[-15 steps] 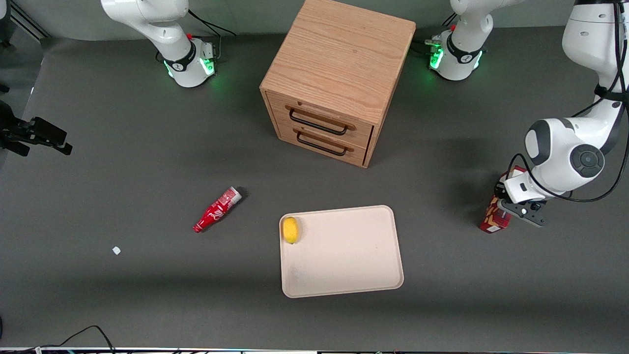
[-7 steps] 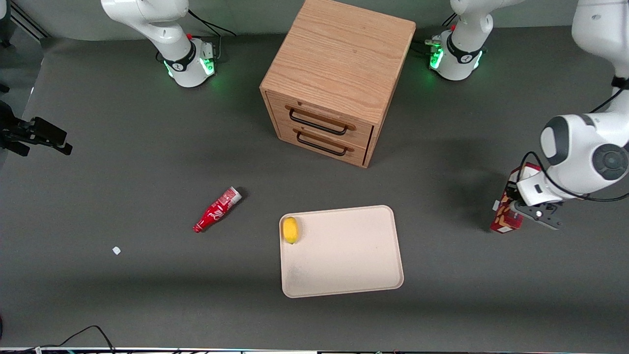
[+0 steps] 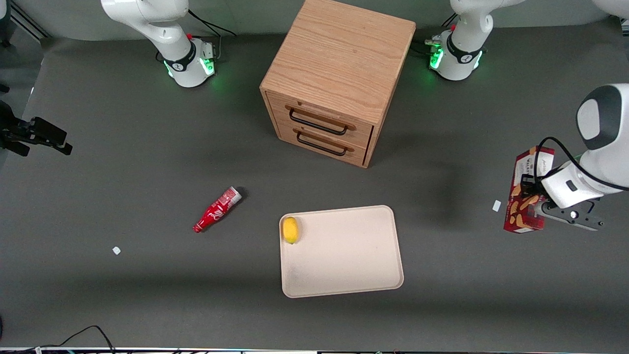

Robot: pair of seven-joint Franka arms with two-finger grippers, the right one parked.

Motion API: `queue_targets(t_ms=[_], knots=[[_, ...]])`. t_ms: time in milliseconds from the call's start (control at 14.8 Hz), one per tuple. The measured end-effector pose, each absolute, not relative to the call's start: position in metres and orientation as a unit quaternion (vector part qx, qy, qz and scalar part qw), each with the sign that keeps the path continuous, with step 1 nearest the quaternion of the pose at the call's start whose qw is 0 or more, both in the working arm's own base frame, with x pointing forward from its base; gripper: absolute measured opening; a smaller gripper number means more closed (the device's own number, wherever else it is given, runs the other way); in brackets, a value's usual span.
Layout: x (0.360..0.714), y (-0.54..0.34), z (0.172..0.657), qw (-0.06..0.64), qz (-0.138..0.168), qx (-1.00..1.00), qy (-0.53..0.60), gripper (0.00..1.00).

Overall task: Place red cookie box on tray
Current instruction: 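Carry the held box over the white tray's edge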

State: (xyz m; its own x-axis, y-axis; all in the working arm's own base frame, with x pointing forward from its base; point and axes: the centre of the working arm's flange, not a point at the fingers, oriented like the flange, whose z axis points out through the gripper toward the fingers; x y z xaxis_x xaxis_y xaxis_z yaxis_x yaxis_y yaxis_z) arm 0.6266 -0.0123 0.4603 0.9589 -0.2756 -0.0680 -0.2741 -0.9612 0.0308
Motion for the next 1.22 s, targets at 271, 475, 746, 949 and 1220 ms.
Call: queue_targets(t_ms=[271, 475, 746, 949, 1220], knots=[[0.637, -0.085, 0.509, 0.036, -0.023, 0.996, -0.074, 0.19], [0.651, -0.148, 0.499, 0.060, -0.025, 0.998, -0.022, 0.19], [0.671, -0.236, 0.452, 0.091, -0.023, 0.995, 0.041, 0.19], [0.680, -0.273, 0.401, 0.073, -0.011, 0.996, 0.047, 0.19], [0.687, -0.298, 0.333, 0.044, 0.004, 0.998, 0.036, 0.19]])
